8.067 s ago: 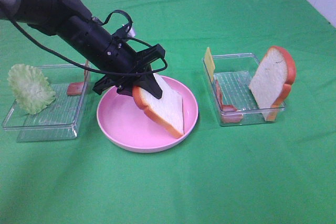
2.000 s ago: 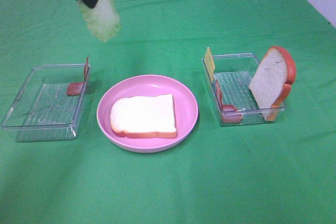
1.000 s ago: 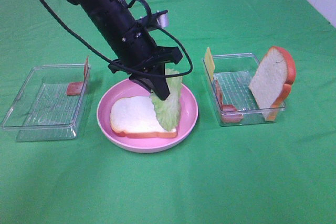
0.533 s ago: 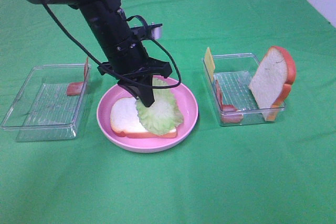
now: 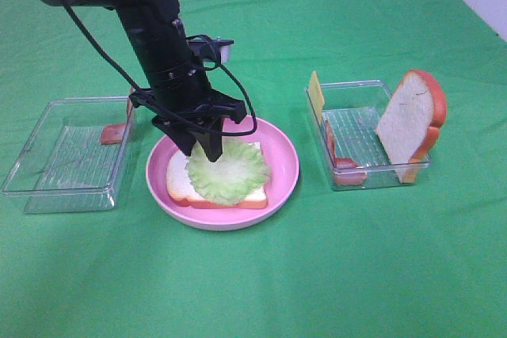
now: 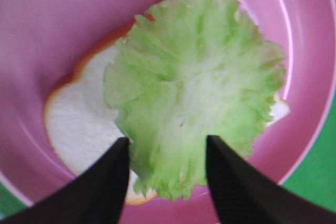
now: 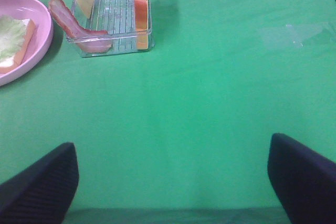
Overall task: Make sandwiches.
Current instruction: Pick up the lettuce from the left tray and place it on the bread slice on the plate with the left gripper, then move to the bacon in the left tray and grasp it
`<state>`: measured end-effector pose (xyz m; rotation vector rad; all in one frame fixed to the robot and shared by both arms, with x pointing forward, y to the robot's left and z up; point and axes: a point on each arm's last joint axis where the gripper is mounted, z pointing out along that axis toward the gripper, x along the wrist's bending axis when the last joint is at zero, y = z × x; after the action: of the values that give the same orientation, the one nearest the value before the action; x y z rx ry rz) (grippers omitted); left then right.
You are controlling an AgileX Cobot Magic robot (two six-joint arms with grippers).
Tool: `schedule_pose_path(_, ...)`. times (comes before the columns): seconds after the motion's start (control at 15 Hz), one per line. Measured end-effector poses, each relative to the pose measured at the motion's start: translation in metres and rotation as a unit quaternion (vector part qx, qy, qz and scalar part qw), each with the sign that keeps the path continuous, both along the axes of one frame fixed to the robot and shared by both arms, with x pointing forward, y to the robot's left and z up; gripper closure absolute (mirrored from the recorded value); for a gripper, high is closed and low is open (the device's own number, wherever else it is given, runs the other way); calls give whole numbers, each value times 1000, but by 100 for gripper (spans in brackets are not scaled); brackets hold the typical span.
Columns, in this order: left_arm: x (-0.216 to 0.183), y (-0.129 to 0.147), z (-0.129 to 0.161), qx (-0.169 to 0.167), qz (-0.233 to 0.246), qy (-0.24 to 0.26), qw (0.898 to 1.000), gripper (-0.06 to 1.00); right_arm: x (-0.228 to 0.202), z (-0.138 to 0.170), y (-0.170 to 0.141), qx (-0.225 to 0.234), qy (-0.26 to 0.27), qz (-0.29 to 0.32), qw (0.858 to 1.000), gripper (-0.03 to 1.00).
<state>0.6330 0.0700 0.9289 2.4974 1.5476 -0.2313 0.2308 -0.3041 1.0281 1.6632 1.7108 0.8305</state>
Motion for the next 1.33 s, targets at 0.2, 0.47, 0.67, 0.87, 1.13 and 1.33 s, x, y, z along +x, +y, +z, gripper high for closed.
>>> schedule_pose_path(0.2,1,5,18,35,-14,-38,999,0,0,0,0,0,0,0,1000,4)
schedule_pose_path(0.47,-4,7,46,40,-13,-34,999,-5,0,0,0,0,0,0,1000,4)
schedule_pose_path(0.67,-8,10,73,29,-6,-59,998,-5,0,0,0,0,0,0,1000,4)
schedule_pose_path(0.87,-13,14,96,24,-5,-86,996,-5,0,0,0,0,0,0,1000,4)
schedule_pose_path(1.13,-17,28,124,43,24,-127,991,-5,0,0,0,0,0,0,1000,4)
schedule_pose_path(1.33,3,70,122,68,93,-128,985,-5,0,0,0,0,0,0,1000,4)
